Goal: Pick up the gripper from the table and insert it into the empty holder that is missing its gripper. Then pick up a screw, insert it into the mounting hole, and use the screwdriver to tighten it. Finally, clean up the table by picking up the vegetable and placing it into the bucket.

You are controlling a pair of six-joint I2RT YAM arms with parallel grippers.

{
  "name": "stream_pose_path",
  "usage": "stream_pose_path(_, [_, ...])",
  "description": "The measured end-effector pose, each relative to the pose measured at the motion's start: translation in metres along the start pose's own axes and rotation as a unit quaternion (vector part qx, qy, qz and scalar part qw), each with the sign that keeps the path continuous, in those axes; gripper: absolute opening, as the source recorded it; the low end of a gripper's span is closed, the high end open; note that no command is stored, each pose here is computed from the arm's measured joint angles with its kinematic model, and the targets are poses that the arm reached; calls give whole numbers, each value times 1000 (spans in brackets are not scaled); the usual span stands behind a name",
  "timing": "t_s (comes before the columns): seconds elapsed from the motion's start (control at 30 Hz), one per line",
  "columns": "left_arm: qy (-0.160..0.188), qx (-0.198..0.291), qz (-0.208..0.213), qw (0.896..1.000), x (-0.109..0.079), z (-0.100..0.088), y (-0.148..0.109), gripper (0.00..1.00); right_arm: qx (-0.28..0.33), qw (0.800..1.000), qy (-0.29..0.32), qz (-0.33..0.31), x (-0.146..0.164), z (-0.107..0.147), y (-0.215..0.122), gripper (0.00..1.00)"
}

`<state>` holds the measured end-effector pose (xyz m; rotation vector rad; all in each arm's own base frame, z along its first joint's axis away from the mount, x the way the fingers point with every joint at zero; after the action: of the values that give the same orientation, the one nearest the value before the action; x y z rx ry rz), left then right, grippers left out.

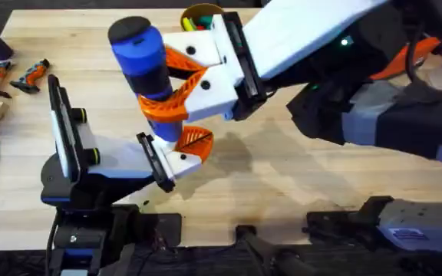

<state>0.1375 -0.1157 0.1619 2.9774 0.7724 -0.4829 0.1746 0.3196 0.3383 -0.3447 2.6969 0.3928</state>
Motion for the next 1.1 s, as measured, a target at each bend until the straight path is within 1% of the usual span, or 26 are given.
stream_pose_path(1.1, [0, 0, 1, 1000, 0, 0, 0, 15, 4, 1000, 8, 0, 0, 3, 0, 26])
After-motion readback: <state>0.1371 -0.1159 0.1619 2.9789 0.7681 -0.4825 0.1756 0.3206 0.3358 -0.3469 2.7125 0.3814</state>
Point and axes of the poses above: each hand's point on the last joint's axis, 136 mm out from that joint toward the fingers, its own y axis out along the fingers, its own x axis along the line the jaws close on, z = x × y, the point moved 4 cm from there along -y, back along the fingers, and after that the axes turned 12 degrees about -y, right-handed, at the moved point
